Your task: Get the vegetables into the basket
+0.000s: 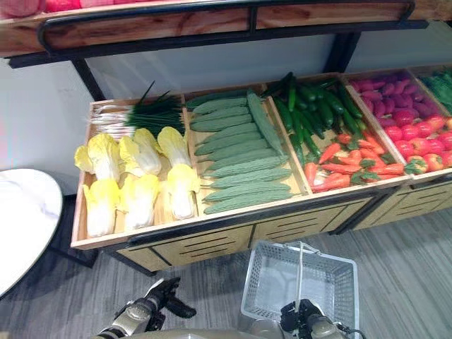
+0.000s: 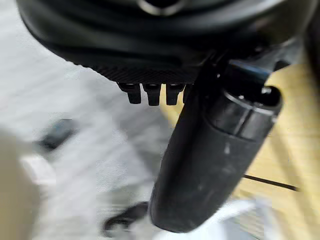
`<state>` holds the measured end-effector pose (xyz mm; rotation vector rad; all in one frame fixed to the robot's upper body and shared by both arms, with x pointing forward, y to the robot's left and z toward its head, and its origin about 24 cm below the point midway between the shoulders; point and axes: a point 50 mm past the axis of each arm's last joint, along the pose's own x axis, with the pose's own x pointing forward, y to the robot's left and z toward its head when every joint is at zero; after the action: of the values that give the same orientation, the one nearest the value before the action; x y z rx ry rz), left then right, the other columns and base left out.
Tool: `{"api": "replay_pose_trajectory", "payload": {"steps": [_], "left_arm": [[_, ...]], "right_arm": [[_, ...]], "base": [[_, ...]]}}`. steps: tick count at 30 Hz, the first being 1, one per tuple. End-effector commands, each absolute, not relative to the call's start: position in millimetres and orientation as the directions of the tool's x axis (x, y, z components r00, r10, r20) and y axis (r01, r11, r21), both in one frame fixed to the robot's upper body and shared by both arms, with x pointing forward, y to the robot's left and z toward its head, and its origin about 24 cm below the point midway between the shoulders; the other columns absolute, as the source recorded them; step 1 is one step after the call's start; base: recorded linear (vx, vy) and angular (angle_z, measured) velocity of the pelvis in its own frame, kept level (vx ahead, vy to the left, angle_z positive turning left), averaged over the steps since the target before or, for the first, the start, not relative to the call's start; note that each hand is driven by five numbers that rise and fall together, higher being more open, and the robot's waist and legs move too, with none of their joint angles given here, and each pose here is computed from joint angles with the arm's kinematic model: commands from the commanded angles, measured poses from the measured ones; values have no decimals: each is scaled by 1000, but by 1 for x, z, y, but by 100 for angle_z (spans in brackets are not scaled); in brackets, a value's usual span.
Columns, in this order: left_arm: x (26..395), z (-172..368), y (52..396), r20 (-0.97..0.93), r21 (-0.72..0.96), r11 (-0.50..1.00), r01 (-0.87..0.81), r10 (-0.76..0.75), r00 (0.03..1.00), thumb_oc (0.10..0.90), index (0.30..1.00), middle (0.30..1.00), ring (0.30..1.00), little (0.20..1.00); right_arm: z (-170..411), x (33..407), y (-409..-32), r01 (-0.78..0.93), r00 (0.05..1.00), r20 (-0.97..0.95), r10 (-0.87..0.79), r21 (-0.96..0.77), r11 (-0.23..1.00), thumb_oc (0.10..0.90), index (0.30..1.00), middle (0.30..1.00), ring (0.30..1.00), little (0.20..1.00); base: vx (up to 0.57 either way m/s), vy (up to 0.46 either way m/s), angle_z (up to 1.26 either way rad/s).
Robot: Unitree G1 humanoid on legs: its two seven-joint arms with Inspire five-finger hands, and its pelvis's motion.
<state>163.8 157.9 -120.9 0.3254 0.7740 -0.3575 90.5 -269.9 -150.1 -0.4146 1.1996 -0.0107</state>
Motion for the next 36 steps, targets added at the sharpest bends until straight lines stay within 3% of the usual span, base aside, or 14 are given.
{"api": "replay_pose_trajectory", "payload": {"steps": [1,8,10,18,22,26,36], "left_arm": [[206,-71,174,-524,209,877,432,-273,807,900,1000,1000,1000,1000],[206,-28,187,-394,256,849,463,-346,852,900,1000,1000,1000,1000],[204,4,190,-277,253,854,455,-386,880,900,1000,1000,1000,1000],[211,54,192,-50,268,886,379,-380,924,900,1000,1000,1000,1000],[225,94,195,158,302,918,256,-313,936,900,1000,1000,1000,1000],[233,110,201,244,337,927,166,-256,935,900,1000,1000,1000,1000],[278,96,231,208,442,892,-91,-3,978,900,1000,1000,1000,1000]], "right_arm": [[-148,87,-280,-201,372,-893,-253,-344,917,400,300,300,300,300],[-148,76,-287,-173,336,-902,-269,-340,924,400,300,300,300,300],[-148,73,-288,-168,326,-908,-265,-331,929,400,300,300,300,300],[-151,75,-278,-202,333,-916,-226,-303,931,400,300,300,300,300],[-153,74,-271,-217,331,-920,-209,-289,932,400,300,300,300,300],[-154,73,-269,-225,334,-922,-198,-282,933,400,300,300,300,300],[-159,61,-264,-194,287,-936,-203,-264,945,400,300,300,300,300]], "base": [[-21,-42,27],[-1,-29,16],[2,-17,6],[7,-1,4],[0,0,0],[0,0,0],[2,1,-7]]}}
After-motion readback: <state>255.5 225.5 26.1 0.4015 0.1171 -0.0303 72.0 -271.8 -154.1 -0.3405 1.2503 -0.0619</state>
